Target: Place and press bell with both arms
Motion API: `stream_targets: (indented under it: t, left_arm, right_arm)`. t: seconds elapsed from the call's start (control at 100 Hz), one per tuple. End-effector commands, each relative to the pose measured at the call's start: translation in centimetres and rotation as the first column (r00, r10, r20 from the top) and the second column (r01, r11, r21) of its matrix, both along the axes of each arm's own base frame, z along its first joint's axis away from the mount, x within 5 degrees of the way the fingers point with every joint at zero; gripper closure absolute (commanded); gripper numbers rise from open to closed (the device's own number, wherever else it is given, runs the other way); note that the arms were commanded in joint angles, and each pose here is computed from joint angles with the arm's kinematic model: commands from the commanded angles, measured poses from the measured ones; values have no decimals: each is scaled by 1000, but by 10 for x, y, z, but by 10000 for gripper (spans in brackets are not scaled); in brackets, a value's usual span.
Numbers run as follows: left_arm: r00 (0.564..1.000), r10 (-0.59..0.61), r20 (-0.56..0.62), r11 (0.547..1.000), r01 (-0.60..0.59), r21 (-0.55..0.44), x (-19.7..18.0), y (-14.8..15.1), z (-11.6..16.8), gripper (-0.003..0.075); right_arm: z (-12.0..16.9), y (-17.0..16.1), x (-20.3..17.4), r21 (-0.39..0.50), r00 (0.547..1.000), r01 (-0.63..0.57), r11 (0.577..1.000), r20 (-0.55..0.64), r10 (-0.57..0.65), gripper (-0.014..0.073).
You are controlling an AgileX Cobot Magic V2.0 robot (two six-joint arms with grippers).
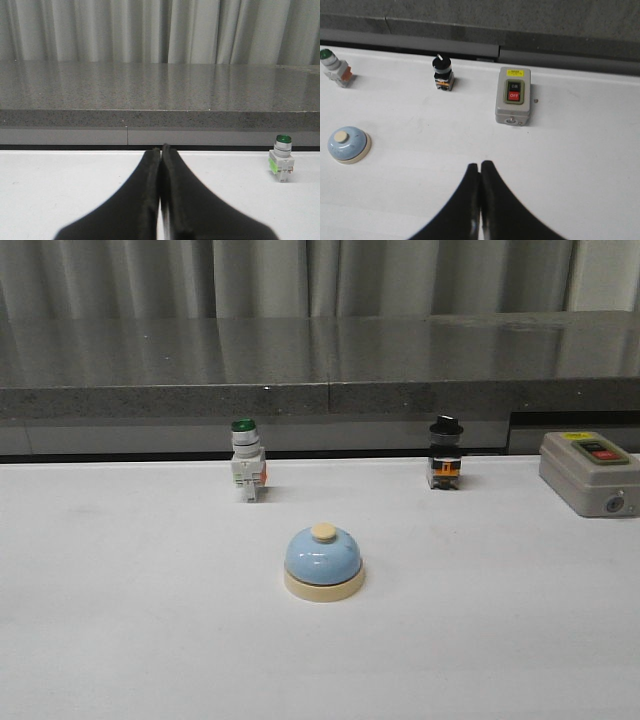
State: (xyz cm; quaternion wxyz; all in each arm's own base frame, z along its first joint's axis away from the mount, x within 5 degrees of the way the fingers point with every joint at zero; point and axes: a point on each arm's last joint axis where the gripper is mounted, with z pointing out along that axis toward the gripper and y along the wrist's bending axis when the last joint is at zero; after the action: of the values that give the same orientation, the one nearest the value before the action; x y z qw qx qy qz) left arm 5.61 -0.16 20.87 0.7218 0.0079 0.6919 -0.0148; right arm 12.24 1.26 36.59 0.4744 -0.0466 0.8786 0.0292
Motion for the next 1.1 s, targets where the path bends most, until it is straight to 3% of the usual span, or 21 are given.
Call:
stream_targets:
  t: [0.0,0.24,0.44,1.09]
  left_arm:
    - [998,-6,70,1000,6,-7,-1,-1,-5,740]
    - [998,-6,70,1000,6,-7,-1,-1,-5,740]
    - [998,-6,70,1000,6,-7,-1,-1,-5,740]
    - [998,-6,70,1000,6,-7,-1,-1,-5,740]
  right_arm:
    - [10,1,17,2,1000,4,1000,24,-4,654]
    - [-10,10,47,78,994,-16,997,-108,25,654]
    - [-36,32,78,55,965,-128,990,-224,137,654]
    - [-97,168,181,74,841,-413,908,-352,411,654]
